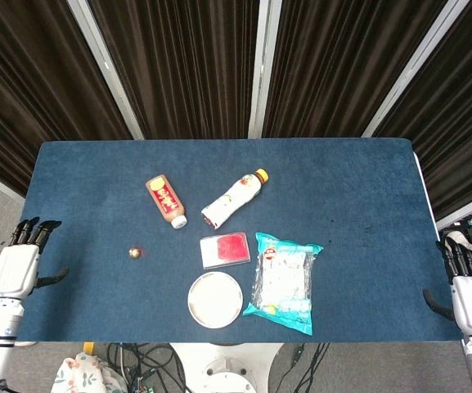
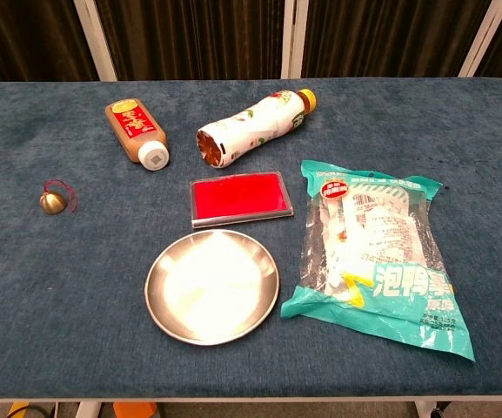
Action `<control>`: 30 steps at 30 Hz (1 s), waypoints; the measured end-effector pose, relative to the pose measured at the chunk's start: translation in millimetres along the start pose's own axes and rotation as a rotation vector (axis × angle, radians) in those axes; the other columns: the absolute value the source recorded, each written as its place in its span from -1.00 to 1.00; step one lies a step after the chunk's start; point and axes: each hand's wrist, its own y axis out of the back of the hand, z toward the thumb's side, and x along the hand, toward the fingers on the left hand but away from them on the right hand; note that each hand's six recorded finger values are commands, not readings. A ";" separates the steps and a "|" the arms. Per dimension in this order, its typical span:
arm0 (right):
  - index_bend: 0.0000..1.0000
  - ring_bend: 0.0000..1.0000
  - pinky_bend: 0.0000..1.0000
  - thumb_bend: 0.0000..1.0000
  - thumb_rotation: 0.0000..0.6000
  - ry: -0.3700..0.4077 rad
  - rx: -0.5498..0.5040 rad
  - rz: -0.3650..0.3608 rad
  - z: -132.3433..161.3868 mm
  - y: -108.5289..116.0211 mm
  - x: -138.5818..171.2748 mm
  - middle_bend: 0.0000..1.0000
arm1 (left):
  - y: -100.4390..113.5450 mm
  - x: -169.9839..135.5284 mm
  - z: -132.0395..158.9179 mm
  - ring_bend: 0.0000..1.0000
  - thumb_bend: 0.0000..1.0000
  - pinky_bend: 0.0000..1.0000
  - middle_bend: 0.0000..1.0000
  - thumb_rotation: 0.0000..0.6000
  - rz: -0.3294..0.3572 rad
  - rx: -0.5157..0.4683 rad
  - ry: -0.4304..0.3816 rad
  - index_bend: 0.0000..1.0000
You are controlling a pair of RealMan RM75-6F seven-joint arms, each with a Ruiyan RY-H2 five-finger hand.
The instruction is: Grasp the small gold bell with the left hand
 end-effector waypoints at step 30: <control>-1.00 -1.00 -0.86 -0.60 1.00 0.001 0.009 0.034 0.3 -8.7 0.0 -1.00 | -73.7 60.9 60.1 -0.94 -0.68 -0.94 -0.70 1.00 -0.272 -0.206 -0.085 -0.36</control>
